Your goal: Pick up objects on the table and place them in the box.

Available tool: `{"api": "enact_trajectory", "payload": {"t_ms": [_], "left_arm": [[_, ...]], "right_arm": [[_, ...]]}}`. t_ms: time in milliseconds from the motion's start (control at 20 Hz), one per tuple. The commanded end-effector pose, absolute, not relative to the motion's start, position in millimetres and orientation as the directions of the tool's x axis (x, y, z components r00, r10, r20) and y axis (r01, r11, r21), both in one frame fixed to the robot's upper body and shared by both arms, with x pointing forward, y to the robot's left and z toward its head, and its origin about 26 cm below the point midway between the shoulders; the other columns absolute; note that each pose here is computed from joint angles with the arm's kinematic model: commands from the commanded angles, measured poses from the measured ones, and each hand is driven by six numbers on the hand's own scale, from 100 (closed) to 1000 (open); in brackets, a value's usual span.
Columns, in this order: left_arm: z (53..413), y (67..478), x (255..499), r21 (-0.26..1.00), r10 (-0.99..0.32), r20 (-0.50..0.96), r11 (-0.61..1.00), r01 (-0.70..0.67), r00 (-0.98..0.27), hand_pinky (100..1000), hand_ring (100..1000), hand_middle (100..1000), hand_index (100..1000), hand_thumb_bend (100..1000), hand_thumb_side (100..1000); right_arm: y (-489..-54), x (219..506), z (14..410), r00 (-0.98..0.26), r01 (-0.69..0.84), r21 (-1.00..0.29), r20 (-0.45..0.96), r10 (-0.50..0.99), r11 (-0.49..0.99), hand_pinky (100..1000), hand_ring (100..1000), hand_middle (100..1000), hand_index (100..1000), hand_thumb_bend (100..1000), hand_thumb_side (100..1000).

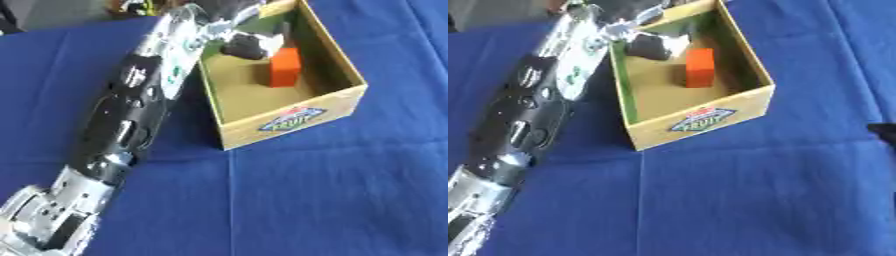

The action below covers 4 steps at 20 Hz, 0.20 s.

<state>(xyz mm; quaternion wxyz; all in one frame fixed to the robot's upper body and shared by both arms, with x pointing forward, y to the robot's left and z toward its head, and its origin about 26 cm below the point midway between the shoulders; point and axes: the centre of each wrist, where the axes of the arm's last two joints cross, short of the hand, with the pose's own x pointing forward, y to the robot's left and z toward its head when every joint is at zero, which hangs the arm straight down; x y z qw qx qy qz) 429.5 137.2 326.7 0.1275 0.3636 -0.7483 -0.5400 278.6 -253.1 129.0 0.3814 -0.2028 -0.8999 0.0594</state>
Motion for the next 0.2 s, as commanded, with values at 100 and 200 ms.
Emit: {"api": "enact_trajectory", "payload": {"t_ms": [100, 200], "left_arm": [[348, 165, 394, 0.843, -0.647, -0.099, 0.349, -0.409, -0.756, 575, 790, 793, 956, 100, 680], [341, 176, 379, 0.811, -0.604, 0.007, 0.469, -0.348, -0.797, 517, 745, 762, 932, 100, 711]], "right_arm": [[-257, 277, 134, -0.637, 0.343, -0.249, 0.646, 0.420, 0.906, 822, 961, 630, 938, 100, 972], [-259, 277, 134, -0.639, 0.352, -0.240, 0.644, 0.420, 0.905, 822, 960, 631, 938, 100, 971]]}}
